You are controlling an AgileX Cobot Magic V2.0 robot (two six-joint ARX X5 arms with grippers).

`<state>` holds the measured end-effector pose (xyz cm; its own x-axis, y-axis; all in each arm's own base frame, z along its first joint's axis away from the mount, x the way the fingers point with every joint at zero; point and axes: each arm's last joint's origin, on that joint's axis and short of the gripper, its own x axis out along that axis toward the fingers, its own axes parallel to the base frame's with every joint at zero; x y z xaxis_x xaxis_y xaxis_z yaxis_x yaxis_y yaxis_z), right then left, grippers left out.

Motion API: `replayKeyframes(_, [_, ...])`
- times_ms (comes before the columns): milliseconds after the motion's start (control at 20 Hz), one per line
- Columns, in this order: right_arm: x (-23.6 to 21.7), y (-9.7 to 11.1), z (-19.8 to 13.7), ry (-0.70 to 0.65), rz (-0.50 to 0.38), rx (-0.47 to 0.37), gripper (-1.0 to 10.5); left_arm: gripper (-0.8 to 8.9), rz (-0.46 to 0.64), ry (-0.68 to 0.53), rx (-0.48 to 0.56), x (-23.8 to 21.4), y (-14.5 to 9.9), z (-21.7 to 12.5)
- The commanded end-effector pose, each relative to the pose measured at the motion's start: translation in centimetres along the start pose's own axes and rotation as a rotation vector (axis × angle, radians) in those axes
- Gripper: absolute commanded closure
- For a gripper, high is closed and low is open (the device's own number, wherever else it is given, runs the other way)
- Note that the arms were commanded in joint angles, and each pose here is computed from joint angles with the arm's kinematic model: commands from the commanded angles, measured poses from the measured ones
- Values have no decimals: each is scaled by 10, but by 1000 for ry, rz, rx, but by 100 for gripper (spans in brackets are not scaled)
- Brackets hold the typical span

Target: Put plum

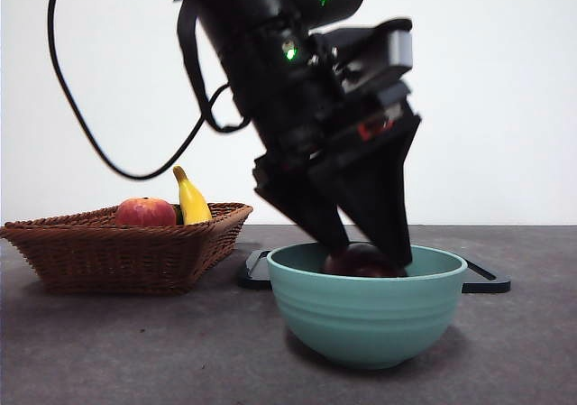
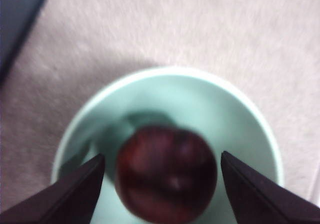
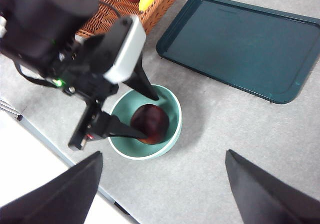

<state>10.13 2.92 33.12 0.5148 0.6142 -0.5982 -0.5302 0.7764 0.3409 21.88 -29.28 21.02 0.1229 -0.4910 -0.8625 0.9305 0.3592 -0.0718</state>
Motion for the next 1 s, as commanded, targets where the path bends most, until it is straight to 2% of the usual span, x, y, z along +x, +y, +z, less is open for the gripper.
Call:
replayKeyframes(50, [-3,2,5,-17,2,-5,555,438,-1,-9,1,-9,-3,16])
replayKeyframes(250, [-3,2,5,-17,2,-5,555,439,16,-54,-5,-45,0,39])
replayKeyframes(450, [-3,2,5,-17,2,-6,555,438,86,-223,-52,-106,13,46])
replayKeyframes(750, [-3,2,5,-18,2,-6,555,438,247,-427,-211,-212,43,9])
replayKeyframes(1000, [-3,2,6,-30,-1,-13,555,438,329,-463,-332,-266,44,-43])
